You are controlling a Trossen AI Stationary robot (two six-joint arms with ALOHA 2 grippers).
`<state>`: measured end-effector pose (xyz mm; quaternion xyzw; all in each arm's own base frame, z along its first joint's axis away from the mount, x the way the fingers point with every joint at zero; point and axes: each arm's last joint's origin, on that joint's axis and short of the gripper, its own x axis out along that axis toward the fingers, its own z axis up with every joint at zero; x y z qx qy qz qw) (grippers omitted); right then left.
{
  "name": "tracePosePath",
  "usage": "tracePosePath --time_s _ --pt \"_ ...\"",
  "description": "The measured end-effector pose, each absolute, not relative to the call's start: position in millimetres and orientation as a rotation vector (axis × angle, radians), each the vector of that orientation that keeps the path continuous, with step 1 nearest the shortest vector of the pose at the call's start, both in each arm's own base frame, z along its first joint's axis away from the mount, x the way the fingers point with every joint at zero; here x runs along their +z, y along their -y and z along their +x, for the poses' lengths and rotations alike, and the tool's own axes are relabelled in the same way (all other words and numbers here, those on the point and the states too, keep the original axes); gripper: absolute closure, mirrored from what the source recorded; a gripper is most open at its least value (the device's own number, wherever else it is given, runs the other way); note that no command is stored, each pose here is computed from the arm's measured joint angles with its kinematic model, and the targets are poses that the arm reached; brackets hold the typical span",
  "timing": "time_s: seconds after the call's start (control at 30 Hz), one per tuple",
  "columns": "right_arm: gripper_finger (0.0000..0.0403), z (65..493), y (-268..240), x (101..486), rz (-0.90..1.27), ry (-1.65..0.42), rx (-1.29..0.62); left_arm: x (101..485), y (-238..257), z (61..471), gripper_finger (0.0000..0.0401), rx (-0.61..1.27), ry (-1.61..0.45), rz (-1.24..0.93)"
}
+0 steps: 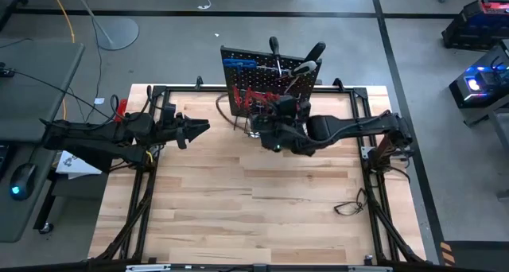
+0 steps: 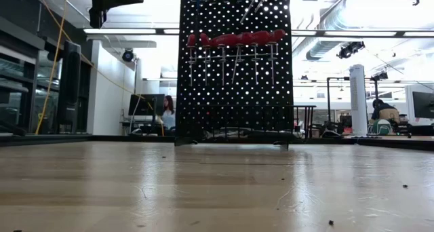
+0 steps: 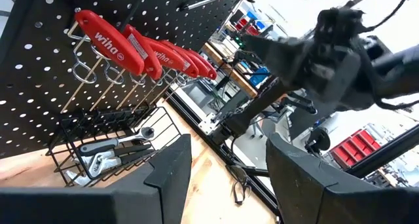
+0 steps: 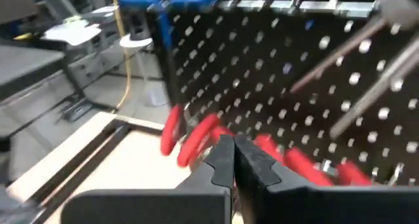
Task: Hang tools onto peg board
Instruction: Hang the black screwdriver on the peg board
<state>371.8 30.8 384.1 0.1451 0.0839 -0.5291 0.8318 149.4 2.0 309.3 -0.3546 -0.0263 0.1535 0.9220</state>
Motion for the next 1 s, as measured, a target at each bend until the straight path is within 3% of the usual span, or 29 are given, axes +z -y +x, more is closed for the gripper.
tracePosePath --time_s 0.17,0.4,0.5,0.63,0.83,1.0 --pt "0.0403 357.6 -54.1 401.7 0.379 -0.169 -1.013 309.4 -2.1 149.4 0.0222 0.316 0.055 -0.729" --pt "0.0403 335.6 -45.7 511.9 0.352 0.009 -0.746 309.7 -2.1 149.4 0.0222 0.315 0.061 -0.746" --pt "0.0403 320.0 -14.8 550.5 0.301 0.107 -0.789 310.0 -1.8 149.5 0.0222 0.305 0.063 -0.766" --pt "0.0403 304.3 29.2 561.5 0.325 0.212 -0.865 310.6 -0.7 149.8 0.0222 0.265 0.054 -0.773" --pt "0.0396 298.4 76.5 559.1 0.432 0.162 -0.660 309.8 0.9 150.3 0.0222 0.217 0.026 -0.798" --pt "0.0324 303.6 100.2 547.4 0.494 0.076 -0.554 309.7 0.9 150.5 0.0222 0.216 0.029 -0.830"
